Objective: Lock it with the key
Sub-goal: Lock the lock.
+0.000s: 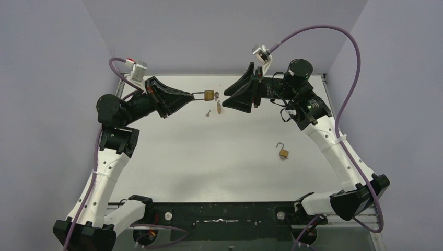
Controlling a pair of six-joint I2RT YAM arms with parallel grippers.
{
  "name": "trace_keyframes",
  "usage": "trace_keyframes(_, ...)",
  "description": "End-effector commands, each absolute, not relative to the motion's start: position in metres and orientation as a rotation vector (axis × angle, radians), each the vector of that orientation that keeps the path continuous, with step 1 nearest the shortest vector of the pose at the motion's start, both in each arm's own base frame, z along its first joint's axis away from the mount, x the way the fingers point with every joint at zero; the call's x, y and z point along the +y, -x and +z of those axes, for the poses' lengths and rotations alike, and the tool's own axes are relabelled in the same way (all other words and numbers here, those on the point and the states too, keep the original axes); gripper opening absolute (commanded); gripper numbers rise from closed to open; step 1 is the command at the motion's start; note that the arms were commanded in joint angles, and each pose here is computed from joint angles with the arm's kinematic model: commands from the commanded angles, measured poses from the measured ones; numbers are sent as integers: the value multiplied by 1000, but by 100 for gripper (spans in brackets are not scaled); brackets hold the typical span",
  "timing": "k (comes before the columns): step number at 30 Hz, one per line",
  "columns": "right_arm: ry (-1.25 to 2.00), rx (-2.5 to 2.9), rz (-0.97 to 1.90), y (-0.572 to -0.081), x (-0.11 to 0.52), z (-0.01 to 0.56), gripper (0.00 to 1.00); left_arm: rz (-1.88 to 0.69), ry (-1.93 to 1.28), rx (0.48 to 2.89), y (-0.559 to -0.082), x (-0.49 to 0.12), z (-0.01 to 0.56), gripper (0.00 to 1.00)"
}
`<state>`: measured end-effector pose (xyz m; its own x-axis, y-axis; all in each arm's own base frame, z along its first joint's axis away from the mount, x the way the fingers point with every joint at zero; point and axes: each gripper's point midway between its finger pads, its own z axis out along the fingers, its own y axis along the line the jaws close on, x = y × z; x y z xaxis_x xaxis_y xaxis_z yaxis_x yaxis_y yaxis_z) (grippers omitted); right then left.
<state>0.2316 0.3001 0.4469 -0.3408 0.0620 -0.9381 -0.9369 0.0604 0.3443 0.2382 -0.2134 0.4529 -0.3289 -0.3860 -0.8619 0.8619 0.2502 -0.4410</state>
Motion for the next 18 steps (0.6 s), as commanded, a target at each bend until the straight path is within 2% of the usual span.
trace_keyframes(1, 960, 1398, 1395, -235, 309, 458, 58, -1337, -536, 1247, -225, -209, 488, 0)
trace_keyframes(18, 999, 1387, 1416, -230, 327, 458, 44, -1353, -544, 1235, -222, -209, 490, 0)
